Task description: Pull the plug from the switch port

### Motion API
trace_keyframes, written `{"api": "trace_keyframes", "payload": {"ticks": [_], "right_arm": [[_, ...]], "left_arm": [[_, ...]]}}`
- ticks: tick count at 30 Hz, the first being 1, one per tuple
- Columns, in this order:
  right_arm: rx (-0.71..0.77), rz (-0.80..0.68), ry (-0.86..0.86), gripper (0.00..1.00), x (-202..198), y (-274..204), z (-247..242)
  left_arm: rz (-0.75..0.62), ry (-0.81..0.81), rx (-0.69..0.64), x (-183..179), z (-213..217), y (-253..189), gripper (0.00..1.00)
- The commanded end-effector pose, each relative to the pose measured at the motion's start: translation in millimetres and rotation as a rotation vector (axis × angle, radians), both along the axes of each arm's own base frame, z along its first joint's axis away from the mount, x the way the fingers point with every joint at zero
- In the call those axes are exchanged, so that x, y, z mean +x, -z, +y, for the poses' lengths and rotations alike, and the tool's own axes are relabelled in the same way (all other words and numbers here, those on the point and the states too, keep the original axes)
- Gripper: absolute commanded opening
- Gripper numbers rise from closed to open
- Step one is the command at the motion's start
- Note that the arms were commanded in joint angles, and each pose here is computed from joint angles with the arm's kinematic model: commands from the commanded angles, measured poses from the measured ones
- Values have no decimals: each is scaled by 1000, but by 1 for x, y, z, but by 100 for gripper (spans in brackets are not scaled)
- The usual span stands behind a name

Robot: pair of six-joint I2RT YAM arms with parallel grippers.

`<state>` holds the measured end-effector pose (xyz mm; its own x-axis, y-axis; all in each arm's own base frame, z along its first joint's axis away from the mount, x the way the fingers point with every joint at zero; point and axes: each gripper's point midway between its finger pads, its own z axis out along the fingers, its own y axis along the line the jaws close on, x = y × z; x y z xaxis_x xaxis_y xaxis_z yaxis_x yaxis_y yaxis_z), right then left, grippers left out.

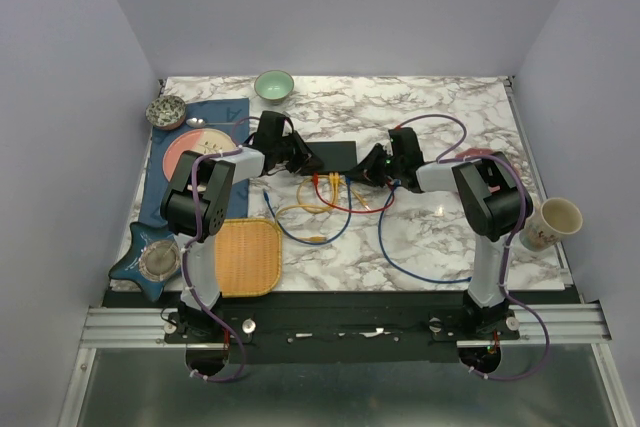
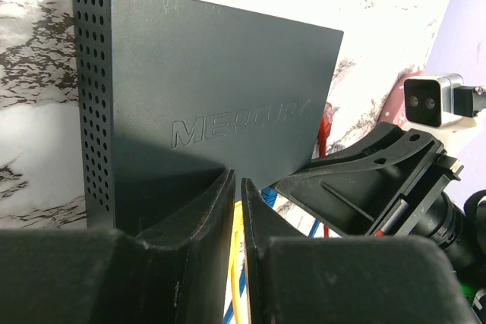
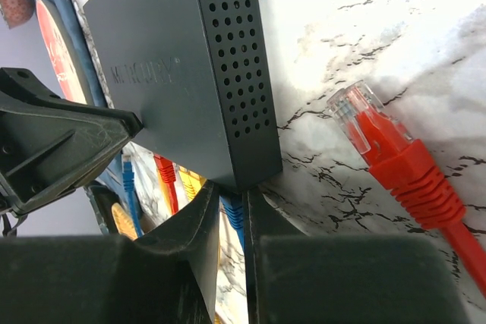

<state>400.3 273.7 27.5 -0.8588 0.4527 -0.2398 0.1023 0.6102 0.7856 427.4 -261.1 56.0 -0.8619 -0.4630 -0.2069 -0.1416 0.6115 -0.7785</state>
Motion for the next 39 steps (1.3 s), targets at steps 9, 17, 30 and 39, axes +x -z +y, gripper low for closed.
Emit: {"api": "trace_keyframes", "payload": {"ticks": [9, 17, 30, 39], "right_arm": [[-51, 15, -56, 0, -15, 17, -4], [-83, 22, -90, 0, -24, 19, -7], [-103, 52, -176, 0, -56, 19, -14], [-217, -22, -98, 0, -54, -11, -38]], "left_arm": [[43, 65, -44, -22, -13, -3, 23], [80, 118, -73, -35, -34, 11, 23], [94, 80, -98, -21, -40, 17, 23], [42, 64, -123, -13, -36, -4, 23]]}}
